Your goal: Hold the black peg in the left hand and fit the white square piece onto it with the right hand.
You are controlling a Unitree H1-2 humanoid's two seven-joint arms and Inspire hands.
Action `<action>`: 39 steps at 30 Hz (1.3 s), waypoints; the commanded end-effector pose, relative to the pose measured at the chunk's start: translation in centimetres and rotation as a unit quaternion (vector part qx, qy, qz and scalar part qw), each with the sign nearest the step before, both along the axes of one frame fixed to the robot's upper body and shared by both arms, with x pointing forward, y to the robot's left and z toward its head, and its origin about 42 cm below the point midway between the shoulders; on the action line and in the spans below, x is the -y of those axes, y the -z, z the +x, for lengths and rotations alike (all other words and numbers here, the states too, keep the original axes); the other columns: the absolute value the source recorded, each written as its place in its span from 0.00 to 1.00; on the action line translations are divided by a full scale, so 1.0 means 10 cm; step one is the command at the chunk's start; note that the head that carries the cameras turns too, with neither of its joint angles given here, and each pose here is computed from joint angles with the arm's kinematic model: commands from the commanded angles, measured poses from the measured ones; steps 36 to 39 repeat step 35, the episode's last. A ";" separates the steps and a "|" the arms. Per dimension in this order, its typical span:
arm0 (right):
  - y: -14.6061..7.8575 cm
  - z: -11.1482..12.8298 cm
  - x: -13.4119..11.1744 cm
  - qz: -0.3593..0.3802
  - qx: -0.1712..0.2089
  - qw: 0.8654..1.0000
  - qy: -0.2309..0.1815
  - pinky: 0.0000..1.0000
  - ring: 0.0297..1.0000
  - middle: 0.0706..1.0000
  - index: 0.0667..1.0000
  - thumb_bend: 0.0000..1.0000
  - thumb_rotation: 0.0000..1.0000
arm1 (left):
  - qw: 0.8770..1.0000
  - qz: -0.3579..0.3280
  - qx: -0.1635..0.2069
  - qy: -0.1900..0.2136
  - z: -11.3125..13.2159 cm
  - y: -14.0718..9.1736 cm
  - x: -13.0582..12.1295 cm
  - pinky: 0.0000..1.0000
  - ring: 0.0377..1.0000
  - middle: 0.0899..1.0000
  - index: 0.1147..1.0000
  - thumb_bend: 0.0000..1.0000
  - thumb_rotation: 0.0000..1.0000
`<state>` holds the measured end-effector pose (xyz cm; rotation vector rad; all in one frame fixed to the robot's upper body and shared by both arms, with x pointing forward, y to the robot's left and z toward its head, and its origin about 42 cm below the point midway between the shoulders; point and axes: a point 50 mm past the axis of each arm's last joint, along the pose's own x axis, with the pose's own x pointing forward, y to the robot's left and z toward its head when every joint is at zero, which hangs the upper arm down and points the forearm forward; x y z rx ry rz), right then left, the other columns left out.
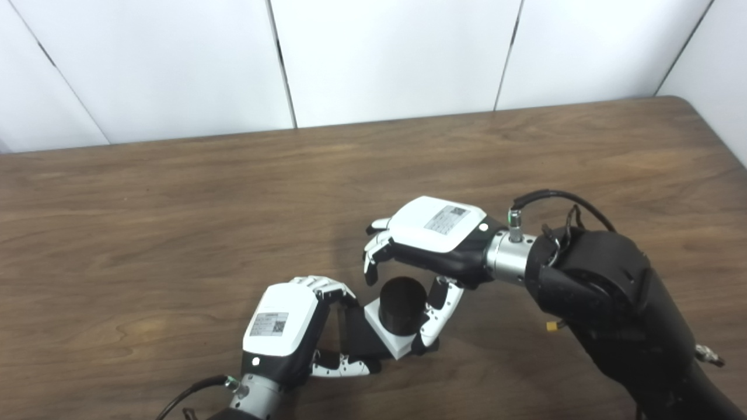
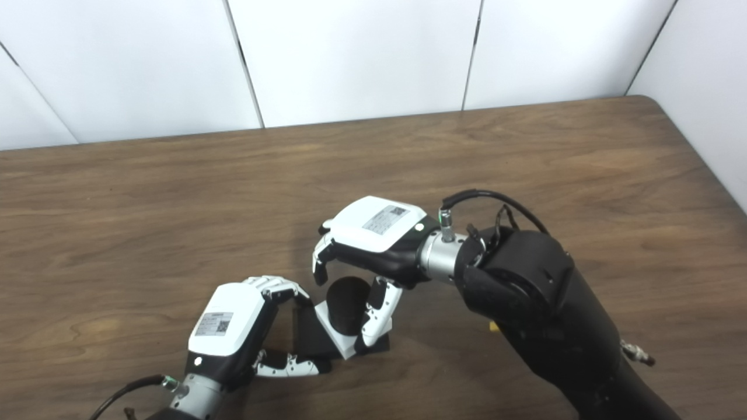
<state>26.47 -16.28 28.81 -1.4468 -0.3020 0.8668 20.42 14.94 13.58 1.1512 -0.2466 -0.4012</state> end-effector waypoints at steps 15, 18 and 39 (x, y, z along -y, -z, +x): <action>-0.18 0.02 0.24 0.034 0.036 0.998 0.043 0.87 0.94 0.80 0.65 1.00 0.42 | 0.999 0.040 -0.007 -0.009 -0.01 0.04 -0.06 0.83 0.82 0.85 0.91 1.00 0.56; -0.17 0.02 0.28 0.036 0.033 0.997 0.051 0.88 0.93 0.81 0.66 1.00 0.42 | 0.999 0.029 -0.018 -0.011 0.00 0.03 -0.09 0.88 0.86 0.89 0.97 1.00 0.59; 0.20 0.00 0.97 0.243 -0.095 0.943 0.204 0.87 0.96 0.94 0.94 0.76 0.97 | 0.932 -0.336 -0.089 -0.105 0.02 -0.45 -0.78 0.92 0.97 0.97 0.99 1.00 0.73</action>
